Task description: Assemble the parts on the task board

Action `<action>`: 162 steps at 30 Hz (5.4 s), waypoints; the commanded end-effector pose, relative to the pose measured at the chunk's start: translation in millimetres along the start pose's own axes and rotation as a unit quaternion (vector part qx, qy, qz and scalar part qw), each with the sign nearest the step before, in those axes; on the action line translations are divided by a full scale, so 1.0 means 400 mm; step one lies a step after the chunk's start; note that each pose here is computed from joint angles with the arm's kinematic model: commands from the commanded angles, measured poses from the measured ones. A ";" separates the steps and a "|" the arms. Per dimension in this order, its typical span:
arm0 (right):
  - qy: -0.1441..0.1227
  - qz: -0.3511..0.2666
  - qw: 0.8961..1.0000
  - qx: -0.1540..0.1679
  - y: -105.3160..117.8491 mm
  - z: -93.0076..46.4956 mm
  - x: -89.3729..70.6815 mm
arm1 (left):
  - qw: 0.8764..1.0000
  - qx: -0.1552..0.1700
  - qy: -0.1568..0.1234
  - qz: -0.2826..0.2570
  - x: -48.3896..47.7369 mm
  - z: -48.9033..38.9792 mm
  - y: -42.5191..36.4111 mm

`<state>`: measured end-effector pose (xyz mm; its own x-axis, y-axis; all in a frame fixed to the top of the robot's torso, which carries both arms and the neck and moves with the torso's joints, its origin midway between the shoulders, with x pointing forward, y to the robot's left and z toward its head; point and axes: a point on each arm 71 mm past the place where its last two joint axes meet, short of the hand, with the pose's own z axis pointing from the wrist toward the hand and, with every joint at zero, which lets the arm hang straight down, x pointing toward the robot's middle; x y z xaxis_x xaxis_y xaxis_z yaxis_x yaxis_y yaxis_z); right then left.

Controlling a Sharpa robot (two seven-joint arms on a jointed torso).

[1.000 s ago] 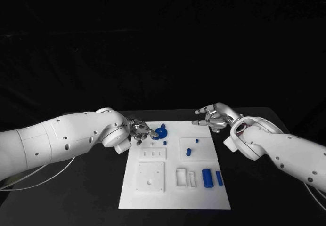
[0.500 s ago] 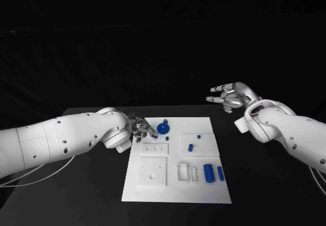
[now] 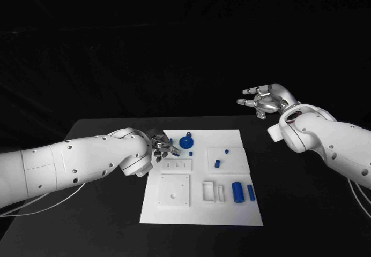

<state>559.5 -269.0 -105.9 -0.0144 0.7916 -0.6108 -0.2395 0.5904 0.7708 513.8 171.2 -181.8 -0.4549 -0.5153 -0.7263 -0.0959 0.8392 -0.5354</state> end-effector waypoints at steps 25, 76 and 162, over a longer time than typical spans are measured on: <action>0.001 0.006 1.000 0.001 0.005 0.011 0.006 | 1.000 -0.018 -0.012 -0.003 0.058 0.021 0.028; 0.005 0.008 1.000 0.003 0.009 0.015 0.018 | 0.999 -0.033 0.022 0.035 0.079 0.037 0.038; 0.013 0.014 1.000 0.002 0.018 0.022 0.039 | 0.994 -0.017 0.038 0.098 0.091 0.058 0.012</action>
<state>566.3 -252.8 -108.3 -0.0315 0.8037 -0.5942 -0.2296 0.5728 0.7869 519.1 155.0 -218.2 -0.5124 -0.3520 -0.7833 -0.0457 0.9220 -0.3844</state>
